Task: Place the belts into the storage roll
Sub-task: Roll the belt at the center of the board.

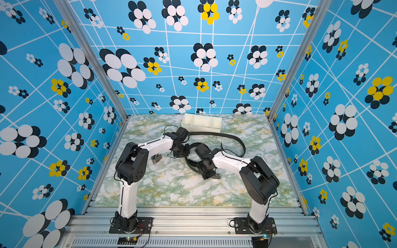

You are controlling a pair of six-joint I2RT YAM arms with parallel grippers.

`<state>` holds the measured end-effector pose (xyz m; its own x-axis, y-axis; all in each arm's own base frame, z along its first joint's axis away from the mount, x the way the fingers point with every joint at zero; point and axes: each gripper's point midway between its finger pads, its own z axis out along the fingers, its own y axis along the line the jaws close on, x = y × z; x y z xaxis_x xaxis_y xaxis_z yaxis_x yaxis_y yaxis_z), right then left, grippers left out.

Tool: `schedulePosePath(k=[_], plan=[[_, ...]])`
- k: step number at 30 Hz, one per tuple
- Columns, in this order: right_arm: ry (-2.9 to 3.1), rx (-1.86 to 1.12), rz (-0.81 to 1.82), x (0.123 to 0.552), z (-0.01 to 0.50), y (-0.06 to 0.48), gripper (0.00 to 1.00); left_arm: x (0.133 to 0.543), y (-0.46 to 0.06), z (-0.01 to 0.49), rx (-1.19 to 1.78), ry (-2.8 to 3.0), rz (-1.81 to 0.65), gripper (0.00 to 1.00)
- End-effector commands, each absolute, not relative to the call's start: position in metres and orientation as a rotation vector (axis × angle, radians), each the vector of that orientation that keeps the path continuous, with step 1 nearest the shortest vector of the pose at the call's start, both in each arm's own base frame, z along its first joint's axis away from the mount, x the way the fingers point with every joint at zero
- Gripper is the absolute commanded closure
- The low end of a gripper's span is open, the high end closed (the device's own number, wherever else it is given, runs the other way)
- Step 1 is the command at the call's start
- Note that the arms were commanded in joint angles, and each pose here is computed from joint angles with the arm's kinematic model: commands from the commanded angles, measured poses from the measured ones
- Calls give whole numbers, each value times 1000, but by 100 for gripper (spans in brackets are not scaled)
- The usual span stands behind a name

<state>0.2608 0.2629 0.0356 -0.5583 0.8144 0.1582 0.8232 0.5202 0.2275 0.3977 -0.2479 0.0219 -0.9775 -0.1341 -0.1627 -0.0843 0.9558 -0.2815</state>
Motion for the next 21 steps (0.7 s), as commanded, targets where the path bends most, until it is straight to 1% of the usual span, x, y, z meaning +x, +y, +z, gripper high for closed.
schedulePosePath(k=[1,3,6,8,10,16,18,21], plan=[[-2698,-1474,-354,249,22,255,52,383,-226,-13,-172,3035,-262,73],[-2703,-1465,-322,244,17,249,55,382,-224,-13,-164,3036,-243,73],[-2722,-1452,-293,241,16,243,65,382,-221,-13,-151,3035,-218,73],[-2739,-1434,-268,239,16,238,75,382,-220,-13,-136,3036,-203,75],[-2764,-1407,-245,239,18,234,81,380,-220,-14,-111,3046,-191,76],[-2864,-1272,-139,236,26,213,85,380,-217,-13,11,3045,-82,79],[-2895,-1209,-91,231,27,203,87,380,-212,-12,39,3043,-44,81],[-2935,-1110,-29,221,28,189,88,382,-206,-11,93,3033,14,81]])
